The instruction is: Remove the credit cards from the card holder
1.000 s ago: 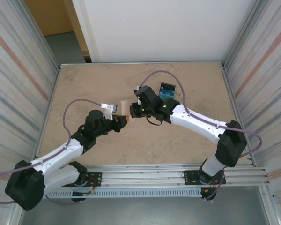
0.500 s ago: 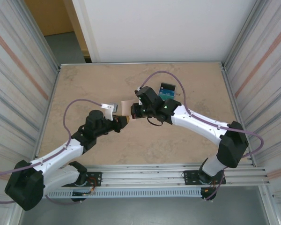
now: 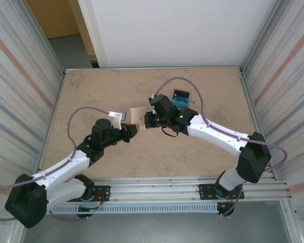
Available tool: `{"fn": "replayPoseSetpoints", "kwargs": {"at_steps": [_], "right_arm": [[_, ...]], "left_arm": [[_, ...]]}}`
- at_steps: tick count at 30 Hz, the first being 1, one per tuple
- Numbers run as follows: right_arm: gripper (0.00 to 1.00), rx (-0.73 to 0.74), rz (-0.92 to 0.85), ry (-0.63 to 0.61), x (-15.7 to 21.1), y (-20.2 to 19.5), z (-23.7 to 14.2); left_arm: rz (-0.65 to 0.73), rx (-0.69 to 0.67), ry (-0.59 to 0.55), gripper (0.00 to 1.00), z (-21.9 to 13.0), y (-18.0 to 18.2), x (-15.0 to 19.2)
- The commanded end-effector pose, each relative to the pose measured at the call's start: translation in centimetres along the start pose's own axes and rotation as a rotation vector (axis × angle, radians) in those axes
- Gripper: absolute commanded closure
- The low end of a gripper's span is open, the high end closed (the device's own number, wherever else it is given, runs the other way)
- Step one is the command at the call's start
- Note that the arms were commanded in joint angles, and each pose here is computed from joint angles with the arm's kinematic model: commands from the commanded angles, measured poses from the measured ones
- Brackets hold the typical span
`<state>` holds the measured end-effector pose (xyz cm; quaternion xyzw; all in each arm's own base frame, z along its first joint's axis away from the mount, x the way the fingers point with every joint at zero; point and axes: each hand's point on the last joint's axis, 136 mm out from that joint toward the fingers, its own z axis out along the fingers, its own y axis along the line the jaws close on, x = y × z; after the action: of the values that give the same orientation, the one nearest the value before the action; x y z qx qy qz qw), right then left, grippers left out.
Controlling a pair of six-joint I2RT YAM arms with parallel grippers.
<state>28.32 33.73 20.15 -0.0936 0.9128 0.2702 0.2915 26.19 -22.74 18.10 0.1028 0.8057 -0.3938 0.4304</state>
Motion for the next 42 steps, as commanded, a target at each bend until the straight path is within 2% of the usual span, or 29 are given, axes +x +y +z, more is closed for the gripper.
{"fn": "replayPoseSetpoints", "kwargs": {"at_steps": [1,12,17,29,36,42], "right_arm": [[1.0,0.031,-0.019,-0.015,-0.2,-0.8,-0.8],[1.0,0.043,-0.016,-0.033,-0.5,-2.2,-1.6],[1.0,-0.013,0.016,-0.034,-0.4,-3.2,-1.6],[0.73,-0.275,0.032,-0.018,-0.3,-2.6,-1.0],[0.59,-0.444,0.009,-0.052,-1.3,-1.8,-2.9],[0.55,-0.571,-0.011,-0.115,-1.7,-1.4,-5.1]], "left_arm": [[0.02,0.025,-0.08,1.0,-0.5,-1.0,-2.2],[0.035,0.033,-0.072,1.0,-0.7,-1.1,-2.2],[0.058,0.05,-0.062,1.0,-0.8,-1.5,-2.5],[0.11,0.231,0.01,1.0,-1.5,-3.5,-4.0],[0.143,0.294,0.048,1.0,-1.9,-5.0,-4.3],[0.132,0.361,0.036,1.0,-2.5,-6.3,-4.8]]}}
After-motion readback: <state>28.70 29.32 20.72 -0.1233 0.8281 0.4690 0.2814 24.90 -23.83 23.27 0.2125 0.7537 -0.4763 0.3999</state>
